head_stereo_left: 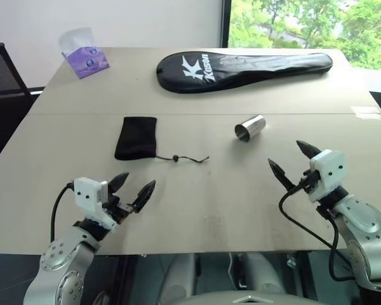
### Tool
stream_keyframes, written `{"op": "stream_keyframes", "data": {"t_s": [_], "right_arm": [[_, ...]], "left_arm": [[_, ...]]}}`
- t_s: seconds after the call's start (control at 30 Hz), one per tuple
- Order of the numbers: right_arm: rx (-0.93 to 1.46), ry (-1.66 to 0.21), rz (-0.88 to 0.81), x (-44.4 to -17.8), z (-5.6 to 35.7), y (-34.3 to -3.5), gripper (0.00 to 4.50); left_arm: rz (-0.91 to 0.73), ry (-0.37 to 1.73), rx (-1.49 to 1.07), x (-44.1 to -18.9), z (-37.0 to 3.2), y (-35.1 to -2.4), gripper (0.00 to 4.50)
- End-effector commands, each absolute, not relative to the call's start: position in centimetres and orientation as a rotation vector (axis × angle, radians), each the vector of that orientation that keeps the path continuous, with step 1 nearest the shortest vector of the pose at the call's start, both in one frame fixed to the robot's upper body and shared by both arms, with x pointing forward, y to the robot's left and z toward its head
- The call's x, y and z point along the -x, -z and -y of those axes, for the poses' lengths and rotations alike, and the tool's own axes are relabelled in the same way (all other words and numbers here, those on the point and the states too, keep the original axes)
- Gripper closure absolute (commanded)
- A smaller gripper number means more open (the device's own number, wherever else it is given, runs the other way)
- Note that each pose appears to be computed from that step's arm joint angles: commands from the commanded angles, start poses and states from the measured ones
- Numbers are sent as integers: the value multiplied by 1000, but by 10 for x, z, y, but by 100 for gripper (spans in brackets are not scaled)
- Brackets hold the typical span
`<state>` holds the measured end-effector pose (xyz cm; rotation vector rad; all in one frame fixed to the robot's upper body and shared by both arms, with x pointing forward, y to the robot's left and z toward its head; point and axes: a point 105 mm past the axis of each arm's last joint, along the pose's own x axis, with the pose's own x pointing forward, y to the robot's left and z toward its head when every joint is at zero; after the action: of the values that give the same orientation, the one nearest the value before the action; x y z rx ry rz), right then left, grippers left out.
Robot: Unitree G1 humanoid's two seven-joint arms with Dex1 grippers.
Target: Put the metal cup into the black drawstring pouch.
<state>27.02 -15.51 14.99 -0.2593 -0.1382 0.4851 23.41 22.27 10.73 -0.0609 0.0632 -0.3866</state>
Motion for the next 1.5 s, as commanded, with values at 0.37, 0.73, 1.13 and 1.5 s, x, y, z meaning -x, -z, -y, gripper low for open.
{"op": "stream_keyframes", "data": {"t_s": [0.37, 0.73, 1.13, 1.5], "right_arm": [[272, -689, 295, -267, 118, -186, 4], [263, -1084, 220, -225, 92, -168, 4], [299, -1054, 211, -224, 92, -158, 4], [314, -988, 224, -229, 93, -162, 4]], "left_arm": [[40, 260, -143, -261, -241, -140, 0], [-17, 31, -1090, -278, -283, -154, 0], [-46, 96, -1300, -303, -267, -143, 0], [-81, 133, -1243, -330, -250, -139, 0]]}}
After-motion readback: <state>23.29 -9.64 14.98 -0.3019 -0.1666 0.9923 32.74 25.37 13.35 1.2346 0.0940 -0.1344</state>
